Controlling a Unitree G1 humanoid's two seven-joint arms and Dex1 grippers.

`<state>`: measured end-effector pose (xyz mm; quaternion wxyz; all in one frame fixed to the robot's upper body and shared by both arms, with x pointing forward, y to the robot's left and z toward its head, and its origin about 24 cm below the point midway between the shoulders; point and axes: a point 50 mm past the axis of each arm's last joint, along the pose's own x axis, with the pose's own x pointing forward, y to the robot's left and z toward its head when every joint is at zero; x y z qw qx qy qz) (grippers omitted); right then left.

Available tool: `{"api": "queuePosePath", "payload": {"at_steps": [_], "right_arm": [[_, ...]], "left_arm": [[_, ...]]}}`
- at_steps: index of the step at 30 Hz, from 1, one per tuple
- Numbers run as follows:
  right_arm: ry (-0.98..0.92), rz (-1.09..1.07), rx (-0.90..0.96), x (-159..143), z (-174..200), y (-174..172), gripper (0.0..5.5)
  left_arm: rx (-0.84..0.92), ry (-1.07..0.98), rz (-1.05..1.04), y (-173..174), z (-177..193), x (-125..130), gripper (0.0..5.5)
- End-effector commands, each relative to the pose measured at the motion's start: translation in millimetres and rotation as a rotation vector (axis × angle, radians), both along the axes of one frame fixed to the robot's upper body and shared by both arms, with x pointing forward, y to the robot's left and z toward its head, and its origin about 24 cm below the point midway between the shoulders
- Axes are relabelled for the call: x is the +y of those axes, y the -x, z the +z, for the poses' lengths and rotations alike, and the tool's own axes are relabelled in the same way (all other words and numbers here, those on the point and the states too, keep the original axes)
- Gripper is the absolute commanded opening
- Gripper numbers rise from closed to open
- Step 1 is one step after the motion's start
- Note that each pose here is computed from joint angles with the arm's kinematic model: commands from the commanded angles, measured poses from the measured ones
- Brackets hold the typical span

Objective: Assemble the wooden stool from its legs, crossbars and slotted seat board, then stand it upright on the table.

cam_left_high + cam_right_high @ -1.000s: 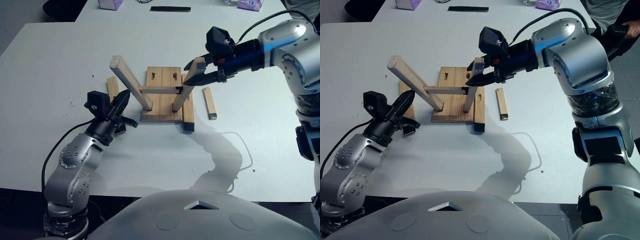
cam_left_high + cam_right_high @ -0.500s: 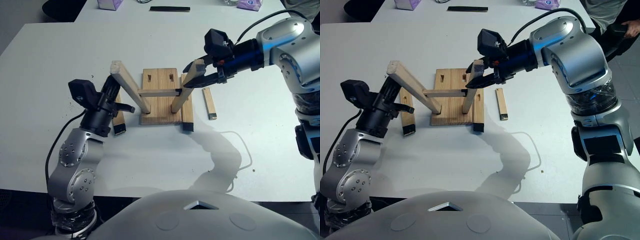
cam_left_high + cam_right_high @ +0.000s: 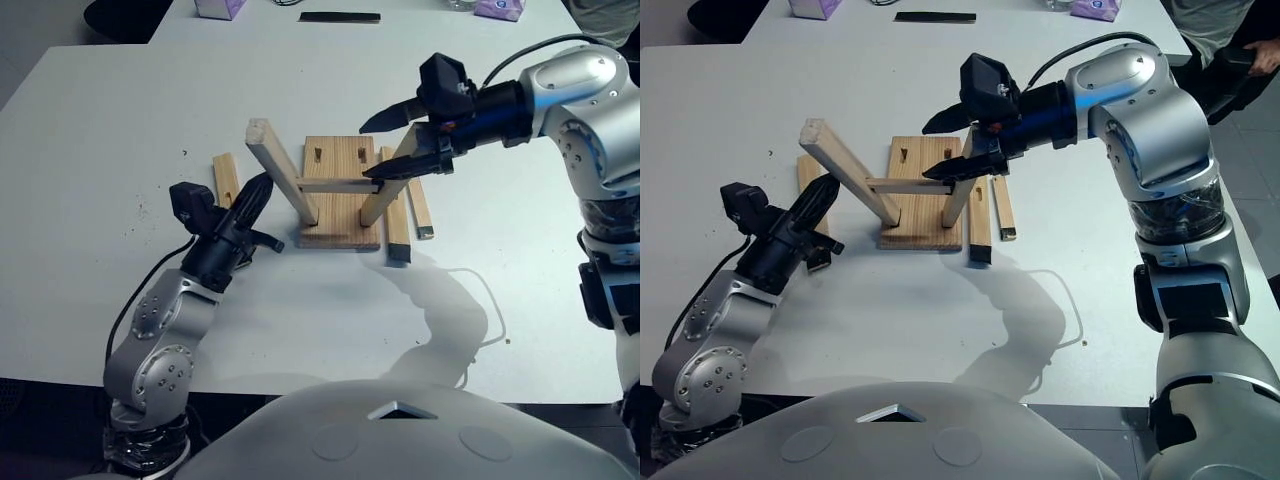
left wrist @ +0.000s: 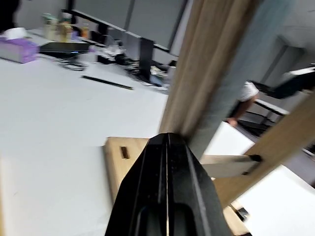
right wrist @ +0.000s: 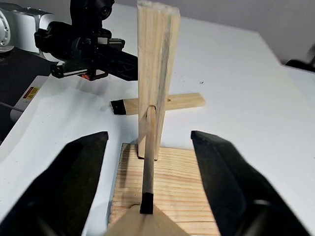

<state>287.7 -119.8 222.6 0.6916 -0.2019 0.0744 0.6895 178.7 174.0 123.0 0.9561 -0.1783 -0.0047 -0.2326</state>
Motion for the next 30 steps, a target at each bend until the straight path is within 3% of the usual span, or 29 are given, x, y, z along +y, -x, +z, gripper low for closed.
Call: {"api": "queuePosePath", "payload": {"at_steps": [1,7,10,14,16,19,22,30], "right_arm": [[-0.099,-0.047,-0.033,-14.3,16.7,5.7,3.86],[-0.438,-0.179,-0.036,-50.8,58.6,14.6,3.88],[-0.5,-0.564,-0.129,-88.5,46.1,1.1,3.88],[-0.479,-1.079,-0.164,-125.7,-6.1,-4.1,3.22],[-0.441,-1.2,-0.156,-121.2,-34.1,4.4,2.95],[-0.42,-1.227,-0.128,-69.4,-75.8,36.9,2.45],[-0.451,-1.278,-0.186,-39.9,-78.4,46.1,1.99],[-0.465,-1.506,-0.236,-24.4,-79.6,48.3,0.69]], "left_arm": [[0.015,-0.056,0.019,-2.4,-2.5,19.9,0.0],[-0.012,-0.082,0.081,-7.0,2.1,38.7,0.0],[0.0,-0.111,0.308,-14.5,-0.5,57.5,0.0],[0.105,-0.195,0.487,-2.0,-23.9,60.1,0.0],[0.119,-0.22,0.546,4.2,-27.9,58.3,0.0],[0.082,-0.209,0.617,9.7,-24.6,45.4,0.0],[0.038,-0.232,0.662,12.4,-19.8,37.2,0.0],[0.019,-0.24,0.709,-2.7,-10.9,27.5,0.0]]}}
